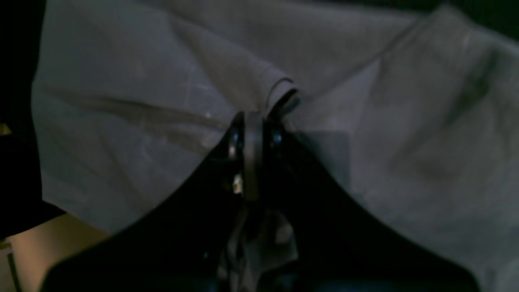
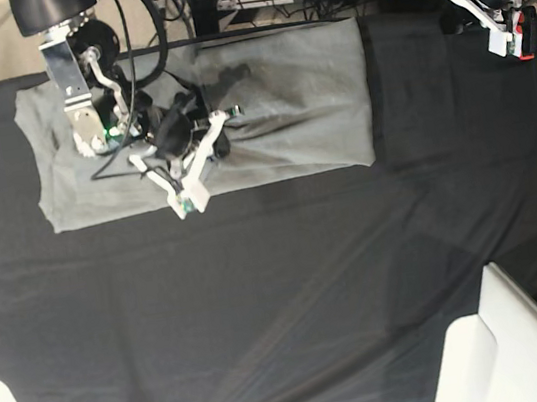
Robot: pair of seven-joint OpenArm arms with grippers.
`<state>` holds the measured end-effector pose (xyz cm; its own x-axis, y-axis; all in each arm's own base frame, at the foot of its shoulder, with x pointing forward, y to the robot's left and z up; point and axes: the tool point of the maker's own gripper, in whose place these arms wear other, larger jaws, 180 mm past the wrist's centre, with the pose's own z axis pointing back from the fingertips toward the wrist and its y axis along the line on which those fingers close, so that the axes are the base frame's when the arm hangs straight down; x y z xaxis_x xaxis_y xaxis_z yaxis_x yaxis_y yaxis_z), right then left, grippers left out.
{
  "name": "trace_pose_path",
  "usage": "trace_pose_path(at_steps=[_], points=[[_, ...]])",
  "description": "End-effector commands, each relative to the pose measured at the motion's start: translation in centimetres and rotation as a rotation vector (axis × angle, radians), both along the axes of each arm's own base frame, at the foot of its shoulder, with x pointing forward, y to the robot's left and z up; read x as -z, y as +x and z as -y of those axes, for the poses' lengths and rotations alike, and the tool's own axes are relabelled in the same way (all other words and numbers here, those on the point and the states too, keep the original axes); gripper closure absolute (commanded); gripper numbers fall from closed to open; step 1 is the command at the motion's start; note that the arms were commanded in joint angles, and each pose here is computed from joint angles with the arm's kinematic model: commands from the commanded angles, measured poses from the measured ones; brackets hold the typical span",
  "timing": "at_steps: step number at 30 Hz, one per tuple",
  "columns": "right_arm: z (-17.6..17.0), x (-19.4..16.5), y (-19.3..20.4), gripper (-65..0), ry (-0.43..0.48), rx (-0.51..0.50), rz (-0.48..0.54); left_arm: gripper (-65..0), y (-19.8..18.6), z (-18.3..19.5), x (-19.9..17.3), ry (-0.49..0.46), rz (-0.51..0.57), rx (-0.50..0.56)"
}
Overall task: Fold the T-shirt properly
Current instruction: 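Grasp the shirt's folded end with the right gripper and lift it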
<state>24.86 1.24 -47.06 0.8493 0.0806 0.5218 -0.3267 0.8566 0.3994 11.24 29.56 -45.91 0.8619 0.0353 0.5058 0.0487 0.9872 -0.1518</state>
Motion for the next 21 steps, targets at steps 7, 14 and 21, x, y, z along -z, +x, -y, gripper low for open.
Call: trace_pose_path(at_steps=[7,14,21], points=[[0.8,-1.3,2.1,-0.9,-0.006,0.008,0.064,0.0,0.5,-0.5,-0.8,0.010,0.029,0.009],[1.9,-1.6,2.3,-23.4,-0.019,0.025,0.075,0.0,0.5,-0.5,-0.8,0.010,0.029,0.009],[5.9,-7.1,2.3,-40.8,-0.050,0.093,0.246,0.0,0.4,-0.5,-0.8,0.010,0.028,0.010]])
